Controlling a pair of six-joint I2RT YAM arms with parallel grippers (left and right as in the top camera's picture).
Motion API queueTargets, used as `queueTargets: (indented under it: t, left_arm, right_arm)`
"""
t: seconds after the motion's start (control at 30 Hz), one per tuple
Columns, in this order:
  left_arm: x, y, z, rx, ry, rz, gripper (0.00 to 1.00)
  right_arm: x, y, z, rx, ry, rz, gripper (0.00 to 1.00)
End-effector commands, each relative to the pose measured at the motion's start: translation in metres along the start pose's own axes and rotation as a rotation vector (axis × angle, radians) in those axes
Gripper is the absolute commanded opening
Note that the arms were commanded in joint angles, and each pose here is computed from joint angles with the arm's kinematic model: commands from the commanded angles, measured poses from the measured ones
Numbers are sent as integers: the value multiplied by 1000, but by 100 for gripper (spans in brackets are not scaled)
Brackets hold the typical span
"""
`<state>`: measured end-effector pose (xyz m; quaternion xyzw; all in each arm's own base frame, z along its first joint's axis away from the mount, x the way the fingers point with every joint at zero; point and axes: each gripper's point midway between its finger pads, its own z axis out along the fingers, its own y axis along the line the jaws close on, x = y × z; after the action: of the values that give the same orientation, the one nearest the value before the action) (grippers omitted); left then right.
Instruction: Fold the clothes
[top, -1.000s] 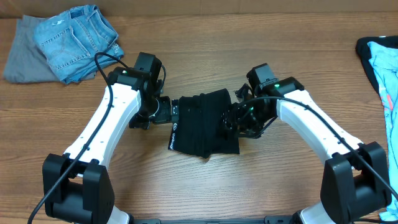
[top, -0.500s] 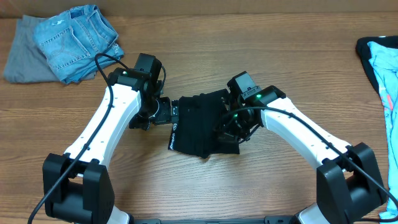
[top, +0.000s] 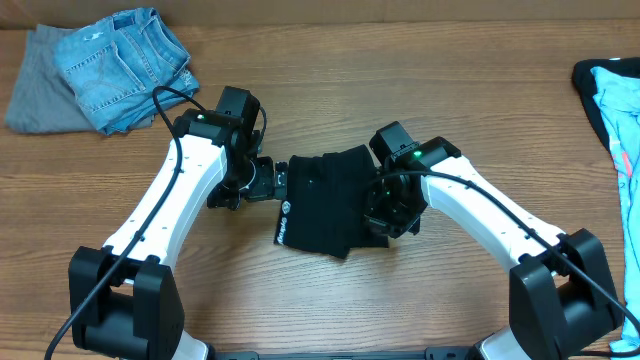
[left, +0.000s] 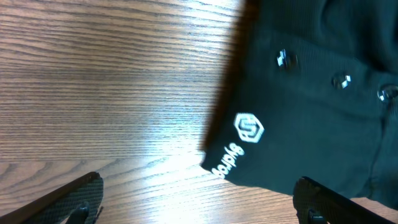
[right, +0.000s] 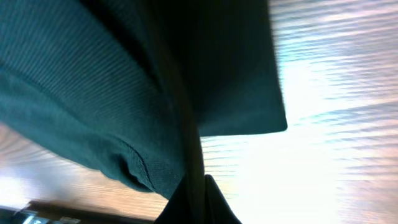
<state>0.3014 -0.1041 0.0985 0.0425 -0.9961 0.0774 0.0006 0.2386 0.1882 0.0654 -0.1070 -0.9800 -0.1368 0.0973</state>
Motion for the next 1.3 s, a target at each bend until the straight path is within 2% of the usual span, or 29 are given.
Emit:
queueTargets:
  t: [0.0,0.27,0.5,0.77,0.8,0.87,0.93,1.0,1.1,1.2,1.23,1.27]
  left_arm:
    - [1,1,0,4,4,-3,100]
    - [0,0,0,6,0,-3,100]
    - [0,0,0,6,0,-3,100]
    - [0,0,0,5,0,-2,100]
    - [0,0,0,5,-1,-2,100]
    - [0,0,0,6,-1,-2,100]
    - [0,0,0,6,-1,-2,100]
    - [0,0,0,6,0,-2,100]
    - [0,0,0,6,-3,-1,100]
    - [-1,0,0,8,-8,-1,100]
    - [-1,0,0,8,-8,-1,100]
    - [-1,0,0,8,-8,-1,100]
  right_arm:
    - [-7,-23,-3,111,-59,17,4]
    - [-14,-38,9,160,-101,20,4]
    - [-19,-69,32,238,-158,80,4]
    - [-22,-67,3,264,-200,108,5]
    - [-24,-67,-6,278,-214,108,11]
    - [-27,-65,-25,305,-240,107,32]
    - [-30,-62,-42,321,-265,108,75]
    - [-35,-56,-59,309,-287,114,97]
    - [-48,-45,-81,265,-337,121,100]
    - [-60,-30,-87,208,-368,32,100]
    - [-63,-24,-87,183,-370,-3,99]
    - [-66,-15,-85,149,-370,-37,92]
